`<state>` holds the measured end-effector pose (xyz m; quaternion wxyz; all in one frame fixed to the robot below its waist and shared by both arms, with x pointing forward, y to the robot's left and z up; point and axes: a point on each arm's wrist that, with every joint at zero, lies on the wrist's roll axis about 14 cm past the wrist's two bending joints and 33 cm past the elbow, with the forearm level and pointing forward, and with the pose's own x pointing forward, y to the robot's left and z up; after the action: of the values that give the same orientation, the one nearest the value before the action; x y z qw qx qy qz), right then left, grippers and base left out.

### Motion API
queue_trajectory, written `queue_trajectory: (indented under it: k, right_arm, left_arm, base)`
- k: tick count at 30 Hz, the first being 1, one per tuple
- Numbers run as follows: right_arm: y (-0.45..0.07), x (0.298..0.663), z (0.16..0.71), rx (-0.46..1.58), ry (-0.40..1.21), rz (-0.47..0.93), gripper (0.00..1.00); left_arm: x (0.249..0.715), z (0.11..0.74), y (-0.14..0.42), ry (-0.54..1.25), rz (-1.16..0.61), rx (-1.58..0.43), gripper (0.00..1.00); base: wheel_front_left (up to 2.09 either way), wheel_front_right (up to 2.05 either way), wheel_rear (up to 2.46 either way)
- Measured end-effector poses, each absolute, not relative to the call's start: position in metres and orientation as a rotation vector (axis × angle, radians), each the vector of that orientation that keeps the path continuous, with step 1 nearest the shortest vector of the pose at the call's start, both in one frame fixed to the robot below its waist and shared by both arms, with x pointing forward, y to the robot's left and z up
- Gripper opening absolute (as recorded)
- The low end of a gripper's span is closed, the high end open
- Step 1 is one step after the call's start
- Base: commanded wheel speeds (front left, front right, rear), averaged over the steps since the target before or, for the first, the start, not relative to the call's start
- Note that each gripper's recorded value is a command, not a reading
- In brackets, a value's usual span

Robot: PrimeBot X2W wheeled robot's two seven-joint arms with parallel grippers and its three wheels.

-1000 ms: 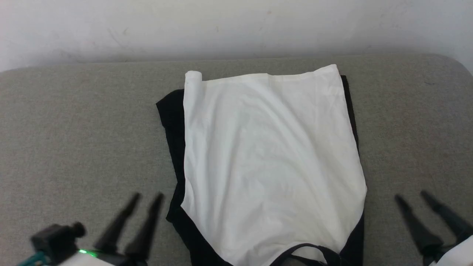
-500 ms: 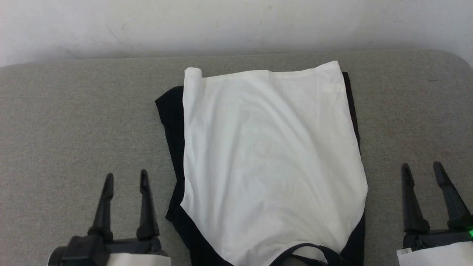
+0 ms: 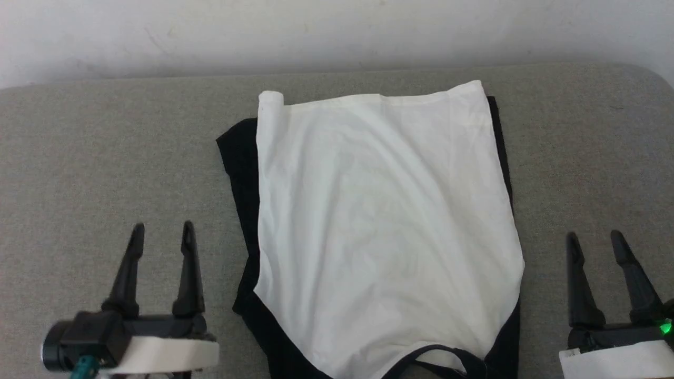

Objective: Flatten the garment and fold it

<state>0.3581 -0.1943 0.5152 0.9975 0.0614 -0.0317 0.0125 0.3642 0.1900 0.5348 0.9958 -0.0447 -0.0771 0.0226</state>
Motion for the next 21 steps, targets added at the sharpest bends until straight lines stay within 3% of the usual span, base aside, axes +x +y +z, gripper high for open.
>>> queue_trajectory:
  k: [8, 14, 21]
  right_arm:
    - [-0.190, 0.383, 0.529, 0.111, -0.115, 0.042, 1.00]
    - [-0.181, 0.402, 0.514, 0.122, -0.081, 0.065, 1.00]
    - [-0.181, 0.418, 0.488, 0.122, -0.014, 0.061, 1.00]
  left_arm:
    - [0.440, 0.573, 0.191, -0.138, -0.138, 0.022, 1.00]
    - [0.504, 0.570, 0.199, 0.039, -0.218, 0.100, 1.00]
    - [0.552, 0.519, 0.199, 0.317, -0.278, 0.124, 1.00]
  base:
    - [0.00, 0.00, 0.00]
    - [0.00, 0.00, 0.00]
    - [0.00, 0.00, 0.00]
